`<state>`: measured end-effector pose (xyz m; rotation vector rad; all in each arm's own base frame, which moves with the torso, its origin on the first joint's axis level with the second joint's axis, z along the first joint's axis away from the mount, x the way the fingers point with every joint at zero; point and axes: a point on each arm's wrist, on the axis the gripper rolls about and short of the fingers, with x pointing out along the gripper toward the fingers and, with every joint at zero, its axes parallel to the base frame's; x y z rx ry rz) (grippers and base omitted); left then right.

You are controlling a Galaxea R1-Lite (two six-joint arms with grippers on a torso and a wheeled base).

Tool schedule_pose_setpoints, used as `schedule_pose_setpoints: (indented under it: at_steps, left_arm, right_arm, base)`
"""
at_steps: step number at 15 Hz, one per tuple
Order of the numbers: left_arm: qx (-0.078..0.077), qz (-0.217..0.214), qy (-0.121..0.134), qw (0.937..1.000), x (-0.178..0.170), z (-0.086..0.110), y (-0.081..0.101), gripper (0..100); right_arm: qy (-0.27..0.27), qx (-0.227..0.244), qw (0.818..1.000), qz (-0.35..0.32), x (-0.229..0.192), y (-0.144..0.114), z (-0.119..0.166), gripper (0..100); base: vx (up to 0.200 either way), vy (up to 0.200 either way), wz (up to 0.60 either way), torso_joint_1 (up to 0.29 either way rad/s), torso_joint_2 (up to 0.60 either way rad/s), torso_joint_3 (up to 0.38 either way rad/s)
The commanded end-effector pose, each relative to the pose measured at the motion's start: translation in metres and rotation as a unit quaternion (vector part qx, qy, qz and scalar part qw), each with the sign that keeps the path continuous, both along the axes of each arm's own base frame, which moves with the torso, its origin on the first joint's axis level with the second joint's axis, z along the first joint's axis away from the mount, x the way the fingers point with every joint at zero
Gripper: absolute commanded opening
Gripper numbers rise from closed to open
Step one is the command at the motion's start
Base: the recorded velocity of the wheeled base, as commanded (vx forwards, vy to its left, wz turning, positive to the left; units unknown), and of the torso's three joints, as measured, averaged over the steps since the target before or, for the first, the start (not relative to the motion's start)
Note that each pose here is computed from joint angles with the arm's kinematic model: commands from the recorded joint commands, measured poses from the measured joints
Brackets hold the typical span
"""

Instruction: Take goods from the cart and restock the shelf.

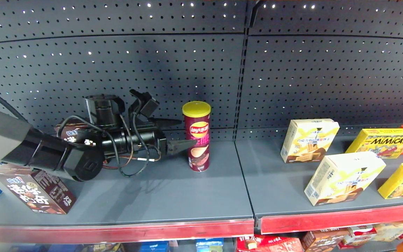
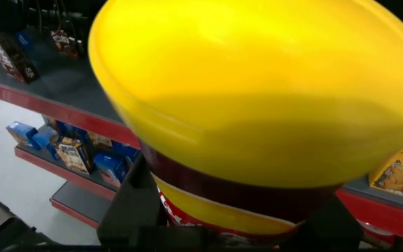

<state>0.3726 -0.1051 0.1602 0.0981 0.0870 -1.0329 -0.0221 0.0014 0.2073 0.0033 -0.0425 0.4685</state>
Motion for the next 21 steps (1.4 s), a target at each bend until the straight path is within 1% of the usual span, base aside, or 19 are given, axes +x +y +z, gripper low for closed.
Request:
schedule_pose_setpoints:
  at_steps: [1,4,9,12,14,15,16,18,20,21]
  left_arm:
    - [0.0,-0.003,0.008,1.0,0.005,-0.006,0.0,100]
    - [0.0,-0.003,0.005,1.0,0.014,-0.009,-0.002,100]
    - [-0.004,-0.026,0.008,0.9996,0.021,-0.015,-0.007,100]
    - [-0.005,-0.033,0.0,0.9994,0.027,-0.014,-0.016,100]
    - [-0.009,-0.042,-0.003,0.9991,0.031,-0.012,-0.021,100]
    - [-0.017,-0.048,-0.001,0.9987,0.036,-0.009,-0.025,100]
    - [-0.021,-0.047,0.0,0.9987,0.037,-0.008,-0.025,100]
    - [-0.02,-0.05,0.006,0.9985,0.038,-0.012,-0.028,100]
    - [-0.02,-0.051,0.006,0.9985,0.037,-0.012,-0.029,100]
    - [-0.02,-0.058,0.006,0.9981,0.036,-0.013,-0.035,100]
  right_arm:
    - [0.001,0.0,1.0,0.0,0.001,0.0,0.0,0]
    - [0.001,0.0,1.0,0.0,0.001,0.0,0.001,0]
    - [0.002,-0.001,1.0,0.002,0.001,0.0,-0.001,0]
    - [0.002,-0.001,1.0,0.002,0.0,0.0,-0.002,0]
    - [0.003,-0.001,1.0,0.002,0.0,0.0,-0.002,0]
    - [0.0,0.0,1.0,0.002,-0.001,0.0,-0.001,0]
    - [-0.001,0.0,1.0,0.002,-0.001,0.0,0.0,0]
    - [-0.001,0.0,1.0,0.002,-0.001,0.0,0.0,0]
    - [-0.001,0.0,1.0,0.002,-0.001,0.0,0.0,0]
    - [-0.001,0.0,1.0,0.002,-0.001,0.0,0.0,0]
  base:
    - [0.0,0.0,0.0,0.0,0.0,0.0]
    - [0.0,0.0,0.0,0.0,0.0,0.0]
    - [0.0,0.0,0.0,0.0,0.0,0.0]
    - [0.0,0.0,0.0,0.0,0.0,0.0]
    - [0.0,0.0,0.0,0.0,0.0,0.0]
    - [0.0,0.0,0.0,0.0,0.0,0.0]
    - [0.0,0.0,0.0,0.0,0.0,0.0]
    - [0.0,0.0,0.0,0.0,0.0,0.0]
    - [0.0,0.0,0.0,0.0,0.0,0.0]
    - [0.0,0.0,0.0,0.0,0.0,0.0]
